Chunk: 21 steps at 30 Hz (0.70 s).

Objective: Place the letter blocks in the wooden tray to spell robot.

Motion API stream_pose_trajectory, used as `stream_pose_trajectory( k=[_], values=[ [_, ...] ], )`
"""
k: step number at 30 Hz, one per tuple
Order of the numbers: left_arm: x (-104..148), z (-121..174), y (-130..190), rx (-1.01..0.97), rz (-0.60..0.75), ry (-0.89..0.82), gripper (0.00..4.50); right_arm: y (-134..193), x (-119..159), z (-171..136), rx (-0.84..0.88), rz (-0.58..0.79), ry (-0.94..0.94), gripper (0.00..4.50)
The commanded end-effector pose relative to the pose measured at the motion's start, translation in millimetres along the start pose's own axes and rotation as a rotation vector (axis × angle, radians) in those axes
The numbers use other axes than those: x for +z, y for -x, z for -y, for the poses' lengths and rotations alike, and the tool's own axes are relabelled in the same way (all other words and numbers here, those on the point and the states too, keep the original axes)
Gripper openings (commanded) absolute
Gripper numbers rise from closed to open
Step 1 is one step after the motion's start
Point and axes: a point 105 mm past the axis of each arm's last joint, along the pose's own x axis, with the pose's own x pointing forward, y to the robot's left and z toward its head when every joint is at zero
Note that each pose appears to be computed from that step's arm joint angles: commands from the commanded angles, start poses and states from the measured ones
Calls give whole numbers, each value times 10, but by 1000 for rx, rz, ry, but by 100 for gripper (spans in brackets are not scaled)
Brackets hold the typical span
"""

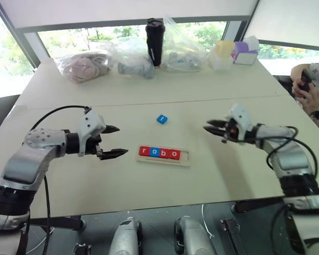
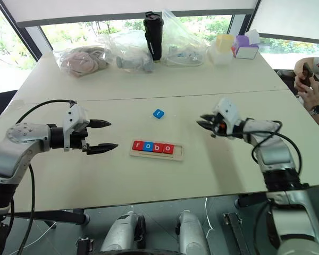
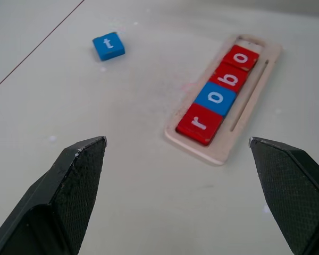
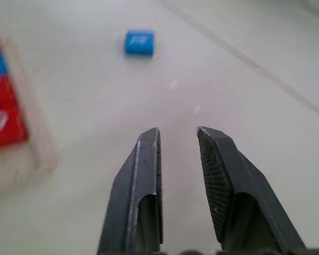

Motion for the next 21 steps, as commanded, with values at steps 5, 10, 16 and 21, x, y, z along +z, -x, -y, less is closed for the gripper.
stream_pose_trajectory(
  k=[5,10,16,21],
  values=[
    [177,-90,162,64,51,-28,450,-469,157,-254,32,49,-84,445],
    [242,-132,261,95,63,-21,450,-806,148,-376,55,38,-129,445],
    [208,-88,267,116,63,-9,450,-1143,69,-460,53,-21,-122,445],
    [189,-51,256,128,66,0,450,-1255,-35,-523,67,-73,-105,445]
  ],
)
